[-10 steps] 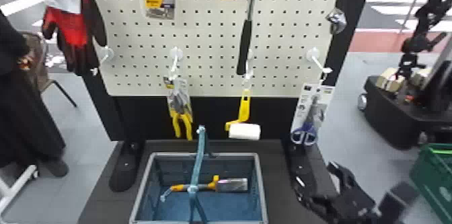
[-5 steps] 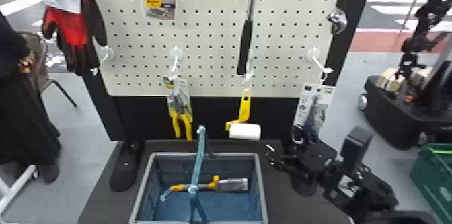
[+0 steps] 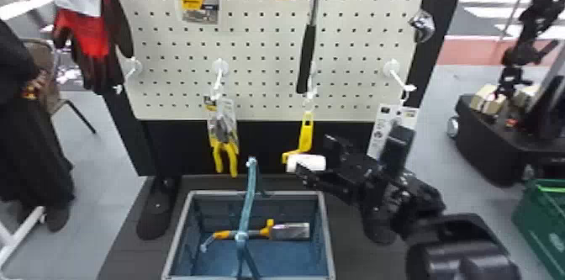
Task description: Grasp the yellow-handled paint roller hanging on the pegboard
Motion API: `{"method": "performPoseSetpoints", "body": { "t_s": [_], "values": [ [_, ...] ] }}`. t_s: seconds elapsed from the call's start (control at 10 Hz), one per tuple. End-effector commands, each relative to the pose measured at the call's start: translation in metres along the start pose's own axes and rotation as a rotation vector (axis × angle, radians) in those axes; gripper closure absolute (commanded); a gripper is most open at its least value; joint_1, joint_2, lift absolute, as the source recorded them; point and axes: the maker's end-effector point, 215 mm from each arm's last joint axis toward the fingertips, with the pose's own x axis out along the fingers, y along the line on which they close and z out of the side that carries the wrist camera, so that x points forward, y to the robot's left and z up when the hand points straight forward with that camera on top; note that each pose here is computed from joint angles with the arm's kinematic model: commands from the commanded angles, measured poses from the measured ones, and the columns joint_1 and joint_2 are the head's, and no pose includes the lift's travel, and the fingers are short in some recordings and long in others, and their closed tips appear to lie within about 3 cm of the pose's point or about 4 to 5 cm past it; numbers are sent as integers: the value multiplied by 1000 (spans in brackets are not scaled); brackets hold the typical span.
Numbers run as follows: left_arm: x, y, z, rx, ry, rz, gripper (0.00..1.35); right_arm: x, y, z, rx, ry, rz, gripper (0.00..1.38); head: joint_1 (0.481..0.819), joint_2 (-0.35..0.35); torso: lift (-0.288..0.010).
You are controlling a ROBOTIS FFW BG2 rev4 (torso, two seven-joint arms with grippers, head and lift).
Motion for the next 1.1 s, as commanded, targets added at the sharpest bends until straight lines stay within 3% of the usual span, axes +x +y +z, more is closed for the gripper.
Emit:
{"method": "performPoseSetpoints", "body": {
  "t_s": [0.0,0.4,0.5,0.6,0.7,0.9,1.0],
  "values": [
    [5,-3,-2,-2,0,-12,144,23,8,3,12,5,53,211,549,0,-100],
    [9,-2,-2,-5,-9,-14,144,39,9,4,3,20,94,229,549,0,-100],
    [8,-2,-2,-7,-8,-14,147,36,7,2,0,26,91,355,549,0,-100],
    [7,-2,-2,-10,-10,-15,148,30,6,-5,11,31,86,565,549,0,-100],
    [7,-2,-2,-11,-11,-16,148,22,3,-15,33,44,76,604,549,0,-100],
    [5,-2,-2,-12,-9,-16,148,13,-1,-18,40,48,62,981,549,0,-100],
    [6,-3,-2,-13,-9,-19,148,12,-3,-17,40,46,56,1084,549,0,-100]
  ]
}}
